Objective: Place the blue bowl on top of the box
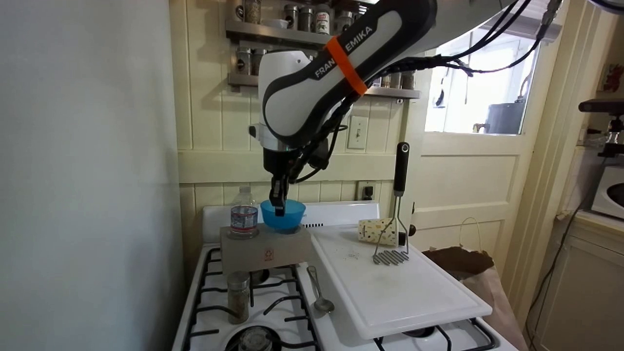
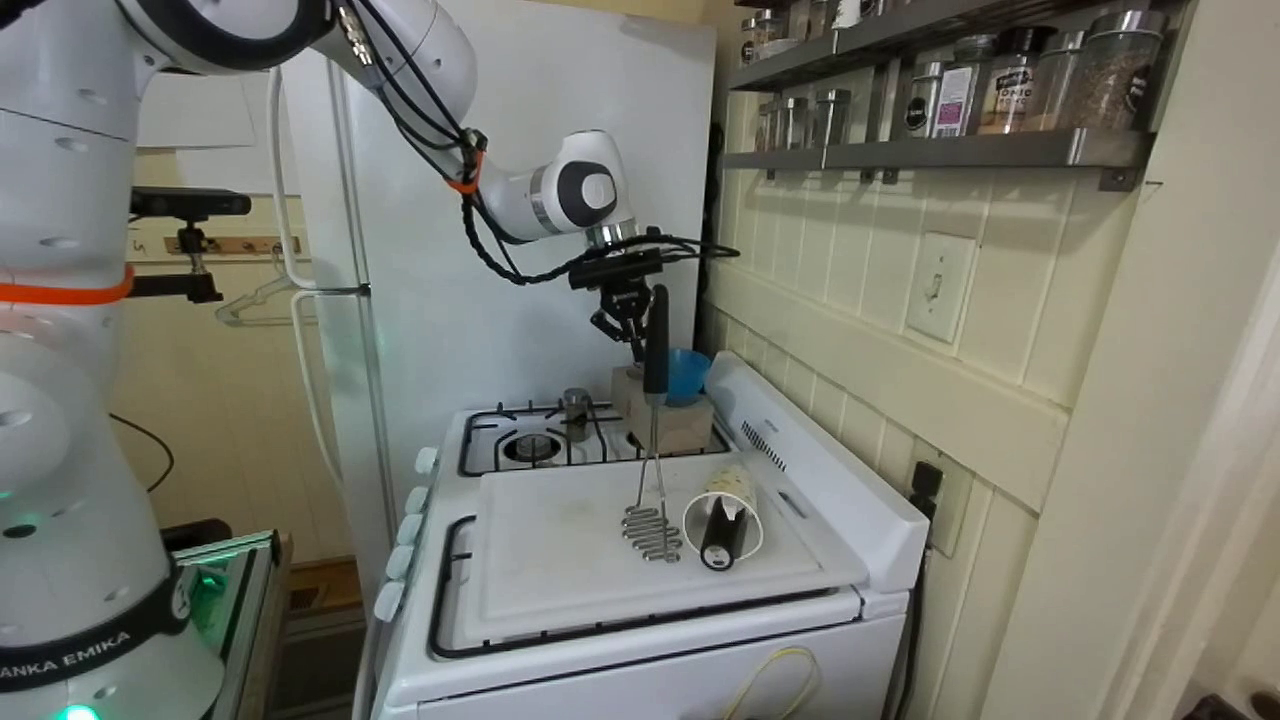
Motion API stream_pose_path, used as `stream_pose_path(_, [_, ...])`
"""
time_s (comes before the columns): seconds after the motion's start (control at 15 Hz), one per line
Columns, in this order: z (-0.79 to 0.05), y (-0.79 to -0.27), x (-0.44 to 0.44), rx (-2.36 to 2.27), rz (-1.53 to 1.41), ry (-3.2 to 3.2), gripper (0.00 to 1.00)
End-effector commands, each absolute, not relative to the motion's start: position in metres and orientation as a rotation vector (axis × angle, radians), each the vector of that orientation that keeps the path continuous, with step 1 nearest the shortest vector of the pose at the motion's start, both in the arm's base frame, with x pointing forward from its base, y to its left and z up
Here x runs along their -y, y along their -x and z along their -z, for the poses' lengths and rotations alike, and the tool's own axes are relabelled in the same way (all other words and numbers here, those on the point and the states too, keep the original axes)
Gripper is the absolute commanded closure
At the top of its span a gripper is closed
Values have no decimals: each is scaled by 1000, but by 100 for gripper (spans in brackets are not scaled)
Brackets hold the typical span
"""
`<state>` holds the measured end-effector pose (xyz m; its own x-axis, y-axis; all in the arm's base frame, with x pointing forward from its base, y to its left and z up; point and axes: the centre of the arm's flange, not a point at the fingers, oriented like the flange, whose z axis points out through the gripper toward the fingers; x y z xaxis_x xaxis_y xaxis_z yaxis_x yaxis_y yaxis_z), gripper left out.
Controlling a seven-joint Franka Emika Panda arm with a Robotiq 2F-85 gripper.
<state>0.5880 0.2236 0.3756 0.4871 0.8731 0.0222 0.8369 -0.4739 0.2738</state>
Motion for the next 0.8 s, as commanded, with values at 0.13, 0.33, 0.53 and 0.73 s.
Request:
stream_pose_path(0.13, [-362, -602, -230, -1472, -179, -2491, 99])
stream_pose_path(0.33, [-361, -605, -235, -1472, -171, -2494, 99])
stream_pose_path(0.53, [-365, -601, -236, -1456, -133, -2505, 64])
stream_pose_path(0.73, [-380, -585, -236, -1399, -11, -2568, 42])
